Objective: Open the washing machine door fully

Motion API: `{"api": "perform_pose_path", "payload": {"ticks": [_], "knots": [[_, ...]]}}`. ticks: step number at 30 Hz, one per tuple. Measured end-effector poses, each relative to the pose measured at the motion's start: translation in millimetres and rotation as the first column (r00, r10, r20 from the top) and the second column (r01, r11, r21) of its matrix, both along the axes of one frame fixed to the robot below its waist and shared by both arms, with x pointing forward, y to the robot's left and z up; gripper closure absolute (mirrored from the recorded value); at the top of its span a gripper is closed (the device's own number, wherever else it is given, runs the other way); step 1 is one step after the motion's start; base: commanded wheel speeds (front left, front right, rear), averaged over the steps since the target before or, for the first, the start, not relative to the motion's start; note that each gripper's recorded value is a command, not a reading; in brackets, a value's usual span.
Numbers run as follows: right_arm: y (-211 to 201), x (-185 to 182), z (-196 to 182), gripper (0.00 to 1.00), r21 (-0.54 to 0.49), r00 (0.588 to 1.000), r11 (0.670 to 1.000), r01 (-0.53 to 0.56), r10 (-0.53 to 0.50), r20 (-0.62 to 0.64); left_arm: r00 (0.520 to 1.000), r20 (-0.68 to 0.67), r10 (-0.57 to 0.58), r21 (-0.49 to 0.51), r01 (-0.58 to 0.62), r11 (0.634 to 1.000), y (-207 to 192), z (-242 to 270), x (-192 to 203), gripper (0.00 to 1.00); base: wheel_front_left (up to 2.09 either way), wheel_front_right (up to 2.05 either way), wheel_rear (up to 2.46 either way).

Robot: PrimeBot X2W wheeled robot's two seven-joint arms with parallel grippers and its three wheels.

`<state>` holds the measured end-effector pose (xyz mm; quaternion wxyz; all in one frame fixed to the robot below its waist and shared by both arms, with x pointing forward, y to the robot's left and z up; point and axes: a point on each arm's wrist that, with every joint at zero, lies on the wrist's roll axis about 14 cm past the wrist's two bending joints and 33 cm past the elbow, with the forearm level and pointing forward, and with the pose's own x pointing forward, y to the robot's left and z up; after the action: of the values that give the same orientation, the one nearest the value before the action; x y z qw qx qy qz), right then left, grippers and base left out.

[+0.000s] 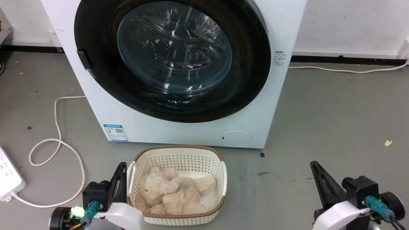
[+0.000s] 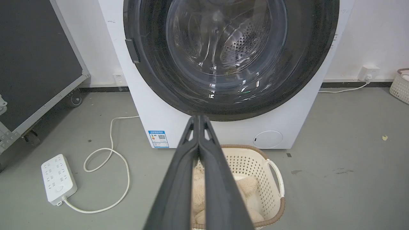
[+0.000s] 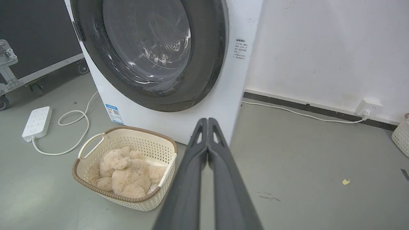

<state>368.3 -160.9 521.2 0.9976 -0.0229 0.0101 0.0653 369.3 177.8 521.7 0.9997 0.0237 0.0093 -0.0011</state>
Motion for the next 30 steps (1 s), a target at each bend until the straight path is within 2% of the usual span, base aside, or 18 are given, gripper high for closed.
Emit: {"api": "perform_pose_path", "payload": {"ticks": [20,21,23,24,25,26,30], "knots": [[0.1,-0.1,-0.1,1.0,0.001,1.0,1.0,0.0,0.0,0.0,1.0,0.0,0.0,0.0,0.0,1.0,0.1,-0.1,-0.1,1.0,0.0,0.0,0.0],[0.2,-0.2,-0.4,0.0,0.001,1.0,1.0,-0.001,0.001,-0.001,1.0,-0.001,0.0,0.0,0.0,1.0,0.2,-0.4,-0.2,0.0,0.0,0.0,0.0],[0.1,-0.2,-0.5,0.0,0.001,1.0,1.0,0.0,0.0,-0.001,1.0,-0.001,0.0,0.0,0.0,1.0,0.0,-0.5,-0.2,0.0,0.0,0.0,0.0],[0.3,-0.2,-0.5,1.0,0.001,1.0,1.0,-0.001,0.001,-0.002,1.0,-0.001,0.0,0.0,0.0,1.0,0.1,-0.4,-0.2,1.0,0.0,0.0,0.0],[0.2,-0.2,-0.5,1.0,0.001,1.0,1.0,-0.001,0.001,-0.001,1.0,-0.001,0.0,0.0,0.0,1.0,-0.1,-0.5,-0.2,1.0,0.0,0.0,0.0],[0.2,-0.2,-0.5,0.0,0.001,1.0,1.0,-0.001,0.001,-0.001,1.0,-0.001,0.0,0.0,0.0,1.0,0.0,-0.4,-0.2,0.0,0.0,0.0,0.0],[0.3,-0.1,-0.1,0.0,0.002,1.0,1.0,-0.001,0.001,0.002,1.0,0.0,-0.002,-0.001,0.002,1.0,-0.6,-0.4,-0.1,0.0,0.0,0.0,0.0]]}}
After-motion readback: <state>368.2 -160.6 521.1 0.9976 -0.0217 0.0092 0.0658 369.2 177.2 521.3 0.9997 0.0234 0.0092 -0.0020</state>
